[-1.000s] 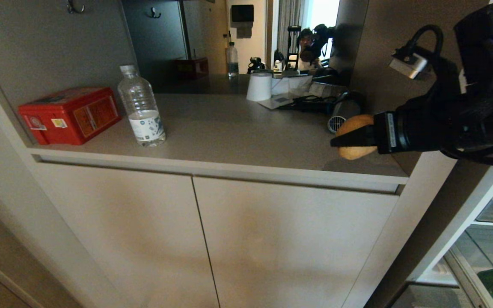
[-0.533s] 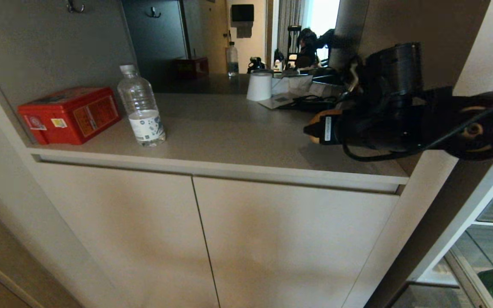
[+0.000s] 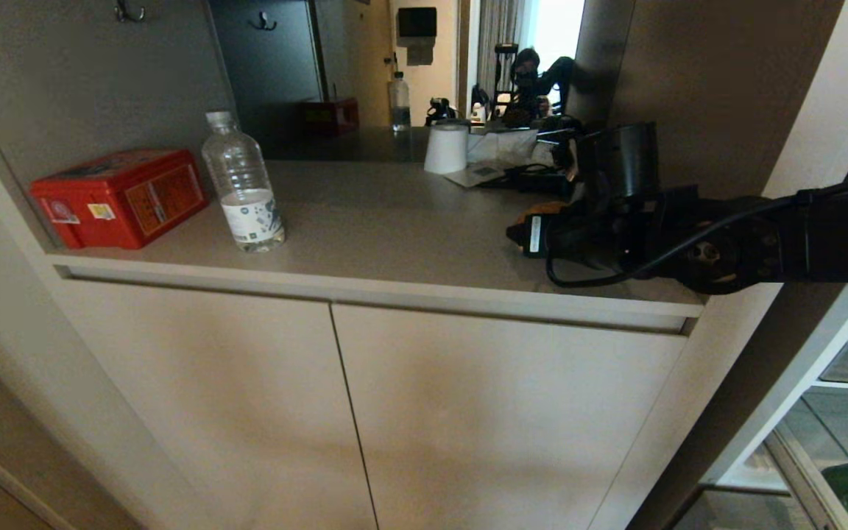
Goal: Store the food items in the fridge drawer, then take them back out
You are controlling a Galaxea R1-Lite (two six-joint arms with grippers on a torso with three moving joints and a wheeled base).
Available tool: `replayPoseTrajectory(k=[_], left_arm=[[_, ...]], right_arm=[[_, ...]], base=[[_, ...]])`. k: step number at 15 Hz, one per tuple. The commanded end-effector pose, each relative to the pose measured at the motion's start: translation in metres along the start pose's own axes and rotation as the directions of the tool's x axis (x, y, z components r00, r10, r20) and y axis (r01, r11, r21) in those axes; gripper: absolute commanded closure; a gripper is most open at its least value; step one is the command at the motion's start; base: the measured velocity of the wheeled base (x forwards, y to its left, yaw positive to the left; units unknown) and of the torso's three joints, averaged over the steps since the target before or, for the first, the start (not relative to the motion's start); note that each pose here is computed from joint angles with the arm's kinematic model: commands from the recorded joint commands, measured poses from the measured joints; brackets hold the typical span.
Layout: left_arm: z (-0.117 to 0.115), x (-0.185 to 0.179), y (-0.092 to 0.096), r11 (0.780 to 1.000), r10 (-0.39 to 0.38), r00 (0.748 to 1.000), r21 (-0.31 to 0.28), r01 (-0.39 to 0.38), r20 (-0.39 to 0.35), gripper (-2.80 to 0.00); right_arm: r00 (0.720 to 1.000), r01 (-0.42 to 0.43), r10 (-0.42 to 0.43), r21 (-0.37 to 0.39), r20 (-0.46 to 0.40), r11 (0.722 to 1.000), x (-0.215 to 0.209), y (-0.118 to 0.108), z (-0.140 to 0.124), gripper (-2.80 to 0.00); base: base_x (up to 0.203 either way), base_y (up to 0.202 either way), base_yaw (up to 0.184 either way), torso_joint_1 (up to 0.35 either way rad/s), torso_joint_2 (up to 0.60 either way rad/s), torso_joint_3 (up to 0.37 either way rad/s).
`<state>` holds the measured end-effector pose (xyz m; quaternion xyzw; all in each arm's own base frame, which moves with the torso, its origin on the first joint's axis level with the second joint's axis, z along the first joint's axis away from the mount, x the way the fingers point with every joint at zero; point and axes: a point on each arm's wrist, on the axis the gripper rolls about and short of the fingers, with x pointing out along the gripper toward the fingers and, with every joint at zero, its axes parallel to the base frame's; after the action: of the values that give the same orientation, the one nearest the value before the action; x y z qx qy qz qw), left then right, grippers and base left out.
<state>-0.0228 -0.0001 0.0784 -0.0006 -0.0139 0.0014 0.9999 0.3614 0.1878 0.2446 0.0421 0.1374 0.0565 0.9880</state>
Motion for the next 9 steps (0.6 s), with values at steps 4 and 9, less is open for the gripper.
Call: replayPoseTrajectory(k=[4,9], left_arm=[[-0.003,0.001,0.000,1.000,0.000,1.000,0.000,0.000,-0.011,0.00],[-0.003,0.001,0.000,1.000,0.000,1.000,0.000,0.000,-0.011,0.00]], right_arm=[[0.998,0.049,-0.050,0.015,0.028,0.999,0.024,-0.008,-0.009,0.00],[0.997,0.073,-0.073,0.021,0.028,0.997,0.032,-0.015,-0.011,0.00]], base=[[0.000,0.000,0.000,0.000,0.00,0.000],[0.000,0.000,0.000,0.000,0.00,0.000]])
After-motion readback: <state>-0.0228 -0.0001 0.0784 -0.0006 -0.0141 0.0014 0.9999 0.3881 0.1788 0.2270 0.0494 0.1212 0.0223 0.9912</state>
